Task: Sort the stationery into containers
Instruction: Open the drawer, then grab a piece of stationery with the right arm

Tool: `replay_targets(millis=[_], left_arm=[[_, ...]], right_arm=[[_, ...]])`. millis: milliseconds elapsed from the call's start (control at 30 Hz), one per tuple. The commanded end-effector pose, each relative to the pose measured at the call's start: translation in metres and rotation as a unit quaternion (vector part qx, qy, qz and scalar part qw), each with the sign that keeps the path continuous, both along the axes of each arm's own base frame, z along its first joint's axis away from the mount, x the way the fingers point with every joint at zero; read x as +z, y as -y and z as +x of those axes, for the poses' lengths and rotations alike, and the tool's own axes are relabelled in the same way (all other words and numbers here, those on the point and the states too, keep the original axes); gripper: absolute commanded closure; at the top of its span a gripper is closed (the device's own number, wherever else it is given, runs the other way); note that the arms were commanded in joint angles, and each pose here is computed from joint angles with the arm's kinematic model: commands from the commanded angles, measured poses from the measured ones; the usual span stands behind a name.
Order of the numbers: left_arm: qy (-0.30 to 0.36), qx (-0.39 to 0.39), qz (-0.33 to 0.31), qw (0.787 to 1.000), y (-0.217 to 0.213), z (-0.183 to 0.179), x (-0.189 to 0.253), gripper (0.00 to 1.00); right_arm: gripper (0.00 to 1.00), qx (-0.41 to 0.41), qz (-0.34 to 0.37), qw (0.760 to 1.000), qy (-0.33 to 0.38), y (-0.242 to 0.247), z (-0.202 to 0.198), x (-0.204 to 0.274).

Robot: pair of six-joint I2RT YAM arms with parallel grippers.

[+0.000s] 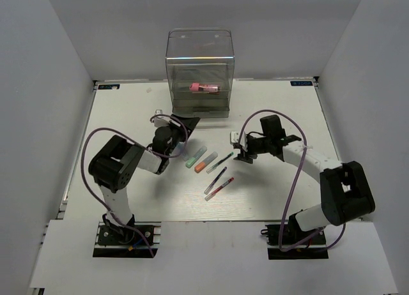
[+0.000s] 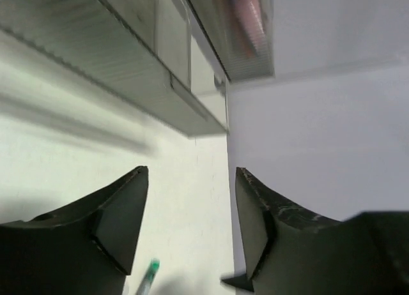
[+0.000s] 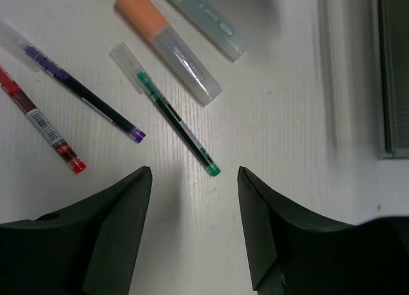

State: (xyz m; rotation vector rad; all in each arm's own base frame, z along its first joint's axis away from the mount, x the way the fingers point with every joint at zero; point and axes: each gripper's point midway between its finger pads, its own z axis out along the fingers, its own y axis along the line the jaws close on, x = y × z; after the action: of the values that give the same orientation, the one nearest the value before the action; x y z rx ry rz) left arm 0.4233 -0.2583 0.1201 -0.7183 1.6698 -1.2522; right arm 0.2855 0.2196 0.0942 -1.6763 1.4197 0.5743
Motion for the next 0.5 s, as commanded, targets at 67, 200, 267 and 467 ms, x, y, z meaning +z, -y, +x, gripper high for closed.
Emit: replay_targets(millis=[67,200,267,467], left_arm=[[-0.026,-0.042,0.052,0.997,-0.012,-0.051,0.005,0.31],[-0.085,-0.041,0.109,0.99,-0.036,-0.087,-0.015,0.24],[-0.123,-0.031,0.128,0.984,-0.053,-0.104,-0.024,0.23],[-0.174,0.007,0.14,0.975,-0.086,-0.138,-0.034,0.07]], right_arm=[[0.45,0.107,0.011,0.994,0.037,-0.025,0.002,0.011],[0.45,0.151,-0.01,0.988,0.045,-0.041,0.006,0.002],[0.45,0.174,-0.024,0.982,0.072,-0.051,0.014,0.002],[0.45,0.218,-0.058,0.971,0.084,-0.082,0.031,-0.01]])
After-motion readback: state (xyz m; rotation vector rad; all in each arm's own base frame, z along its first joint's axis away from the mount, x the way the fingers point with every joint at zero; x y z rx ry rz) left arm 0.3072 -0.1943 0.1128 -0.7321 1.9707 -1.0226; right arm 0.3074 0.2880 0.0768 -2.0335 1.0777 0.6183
